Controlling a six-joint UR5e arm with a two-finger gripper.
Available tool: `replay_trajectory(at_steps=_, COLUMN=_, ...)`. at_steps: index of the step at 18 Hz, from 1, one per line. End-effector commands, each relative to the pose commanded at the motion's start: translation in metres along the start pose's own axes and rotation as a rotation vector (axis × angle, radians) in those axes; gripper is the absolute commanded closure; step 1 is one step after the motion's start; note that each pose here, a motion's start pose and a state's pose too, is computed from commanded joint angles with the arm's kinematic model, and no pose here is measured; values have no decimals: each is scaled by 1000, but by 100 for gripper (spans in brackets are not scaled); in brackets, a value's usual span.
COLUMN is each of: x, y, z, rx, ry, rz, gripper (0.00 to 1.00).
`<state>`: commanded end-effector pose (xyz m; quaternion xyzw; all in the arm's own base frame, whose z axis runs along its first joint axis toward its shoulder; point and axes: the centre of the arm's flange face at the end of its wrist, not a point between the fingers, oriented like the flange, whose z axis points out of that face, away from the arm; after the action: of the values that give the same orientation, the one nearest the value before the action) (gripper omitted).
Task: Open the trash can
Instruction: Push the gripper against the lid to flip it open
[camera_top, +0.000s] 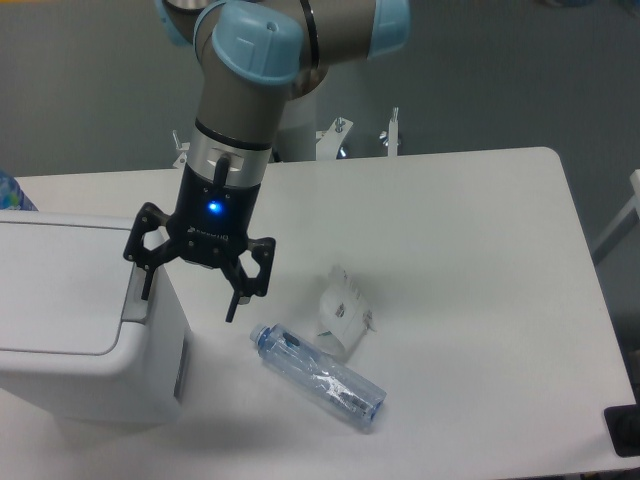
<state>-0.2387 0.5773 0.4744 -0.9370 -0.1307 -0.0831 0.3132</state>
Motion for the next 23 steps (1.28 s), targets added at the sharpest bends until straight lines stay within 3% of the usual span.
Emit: replay_trajectory(at_steps=23, x=1, y=2, z=7, rx=-17, ry=-15, rz=2, gripper=0)
